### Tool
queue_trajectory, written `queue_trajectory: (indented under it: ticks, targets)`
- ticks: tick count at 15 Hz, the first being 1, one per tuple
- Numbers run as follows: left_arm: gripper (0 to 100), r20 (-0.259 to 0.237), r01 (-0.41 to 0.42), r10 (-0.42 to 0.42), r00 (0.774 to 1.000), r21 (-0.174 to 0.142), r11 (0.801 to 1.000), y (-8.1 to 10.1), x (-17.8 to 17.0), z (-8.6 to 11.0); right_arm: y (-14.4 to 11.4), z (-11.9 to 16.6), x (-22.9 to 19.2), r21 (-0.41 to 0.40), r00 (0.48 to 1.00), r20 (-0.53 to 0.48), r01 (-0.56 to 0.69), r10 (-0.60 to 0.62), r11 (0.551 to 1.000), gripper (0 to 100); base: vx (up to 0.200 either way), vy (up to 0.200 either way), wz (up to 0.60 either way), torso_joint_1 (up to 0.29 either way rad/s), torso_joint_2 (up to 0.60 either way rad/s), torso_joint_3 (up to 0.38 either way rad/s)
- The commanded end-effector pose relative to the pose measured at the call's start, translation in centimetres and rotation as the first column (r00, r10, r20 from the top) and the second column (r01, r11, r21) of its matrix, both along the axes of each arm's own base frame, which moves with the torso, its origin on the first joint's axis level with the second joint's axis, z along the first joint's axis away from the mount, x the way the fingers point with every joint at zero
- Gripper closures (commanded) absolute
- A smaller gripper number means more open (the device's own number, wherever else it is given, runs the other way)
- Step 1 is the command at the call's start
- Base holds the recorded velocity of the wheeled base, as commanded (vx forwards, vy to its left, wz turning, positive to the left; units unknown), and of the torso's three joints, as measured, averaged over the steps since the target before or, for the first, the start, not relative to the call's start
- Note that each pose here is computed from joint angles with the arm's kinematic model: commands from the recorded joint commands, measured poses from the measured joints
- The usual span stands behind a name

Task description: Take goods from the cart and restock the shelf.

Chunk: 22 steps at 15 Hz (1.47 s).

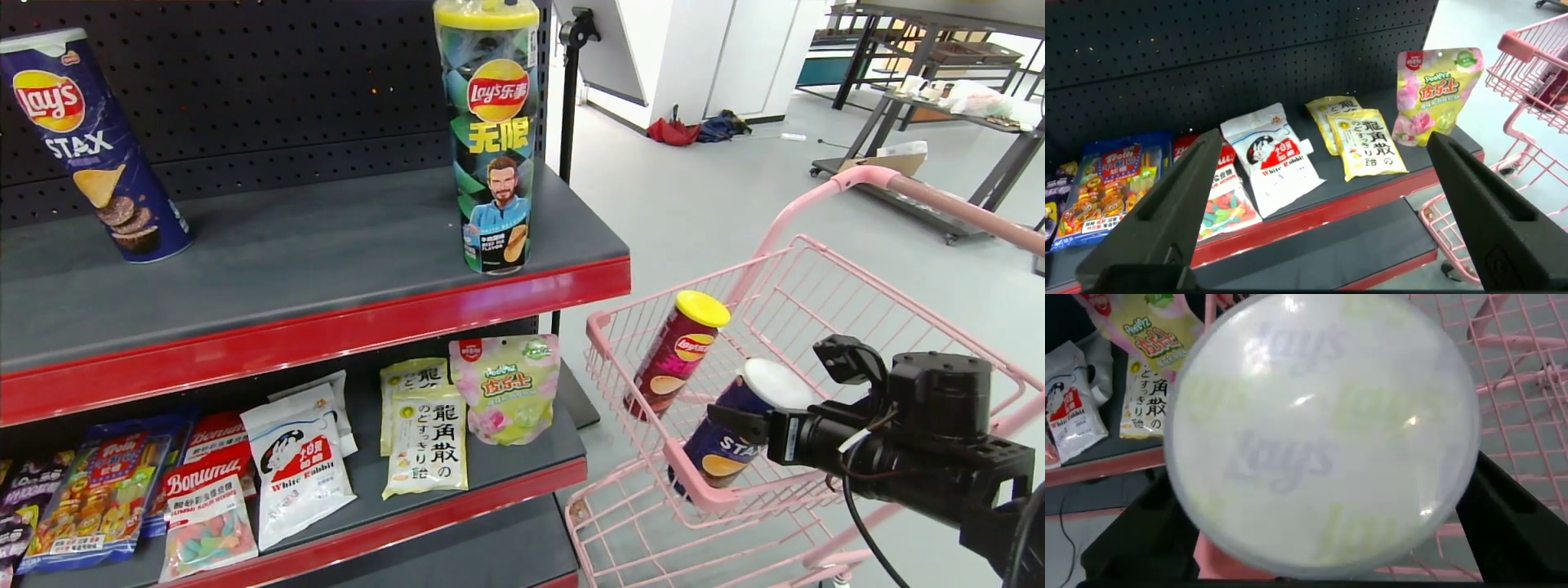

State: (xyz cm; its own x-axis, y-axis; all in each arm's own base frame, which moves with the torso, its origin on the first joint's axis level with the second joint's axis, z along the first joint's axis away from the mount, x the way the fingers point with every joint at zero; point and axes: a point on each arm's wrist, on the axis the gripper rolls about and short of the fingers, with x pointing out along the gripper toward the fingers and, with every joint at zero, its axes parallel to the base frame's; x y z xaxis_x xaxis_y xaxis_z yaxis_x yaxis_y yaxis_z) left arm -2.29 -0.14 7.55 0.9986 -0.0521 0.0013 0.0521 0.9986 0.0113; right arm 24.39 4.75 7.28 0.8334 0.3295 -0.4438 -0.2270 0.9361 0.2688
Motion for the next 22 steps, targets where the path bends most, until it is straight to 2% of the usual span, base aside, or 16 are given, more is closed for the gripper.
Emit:
queue_trajectory:
  ticks: [1,3,4,9,11,15,16,17,18,20,21,22]
  targets:
    - [0,-0.001,0.0,0.0,1.0,-0.001,1.0,0.0,0.0,0.0,0.1,-0.7,0.3,-0.004,1.0,-0.024,-0.005,0.005,1.0,0,0.0,0.0,0.0,0.0,0.0,0.0]
    - [0,0.0,0.0,0.0,1.0,-0.001,1.0,0.0,0.0,0.0,0.2,-0.8,0.5,-0.004,1.0,-0.024,-0.005,0.005,1.0,0,0.0,0.0,0.0,0.0,0.0,0.0]
    - [0,-0.001,0.0,0.0,1.0,0.001,1.0,0.0,0.0,0.0,0.3,-1.0,0.6,-0.005,1.0,-0.029,-0.007,0.006,1.0,100,0.0,0.0,0.0,0.0,0.0,0.0]
    - [0,-0.001,0.0,0.0,1.0,0.001,1.0,0.0,0.0,0.0,0.3,-0.9,0.5,-0.006,1.0,-0.02,-0.009,0.009,1.0,100,0.0,0.0,0.0,0.0,0.0,0.0]
    - [0,-0.001,0.0,0.0,1.0,-0.001,1.0,0.0,0.0,0.0,0.2,0.6,0.3,-0.009,0.999,0.047,0.01,-0.009,1.0,100,0.0,0.0,0.0,0.0,0.0,0.0]
    - [0,-0.001,0.0,0.0,1.0,-0.001,1.0,0.0,0.0,0.0,0.1,6.8,0.2,-0.015,0.963,0.271,0.012,-0.007,1.0,100,0.0,0.0,0.0,0.0,0.0,0.0]
    - [0,-0.001,0.0,0.0,1.0,-0.001,1.0,0.0,0.0,0.0,0.0,8.4,-0.1,-0.029,0.953,0.301,0.012,-0.003,1.0,100,0.0,0.0,0.0,0.0,0.0,0.0]
    - [0,-0.001,0.0,0.0,1.0,-0.001,1.0,0.0,0.0,0.0,-0.3,11.3,-1.5,-0.057,0.943,0.333,0.006,0.014,0.998,100,0.0,0.0,0.0,0.0,0.0,0.0]
    - [0,-0.001,0.0,0.0,1.0,-0.001,1.0,0.0,0.0,0.0,-0.4,12.2,-2.2,-0.068,0.941,0.338,0.006,0.018,0.998,100,0.0,0.0,0.0,0.0,0.0,0.0]
    - [0,-0.001,0.0,0.0,1.0,-0.001,1.0,0.0,0.0,0.0,-1.6,18.1,-7.1,-0.133,0.924,0.383,0.035,0.019,0.99,100,0.0,0.0,0.0,0.0,0.0,0.0]
    - [0,-0.001,0.0,0.0,1.0,-0.001,1.0,0.0,0.0,0.0,-2.1,19.2,-8.9,-0.146,0.922,0.387,0.09,-0.027,0.985,100,0.0,0.0,0.0,0.0,0.0,0.0]
    - [0,0.0,0.0,0.0,1.0,-0.001,1.0,0.0,0.0,0.0,-3.5,20.1,-13.4,-0.219,0.917,0.374,0.23,-0.136,0.948,100,0.0,0.0,0.0,0.0,0.0,0.0]
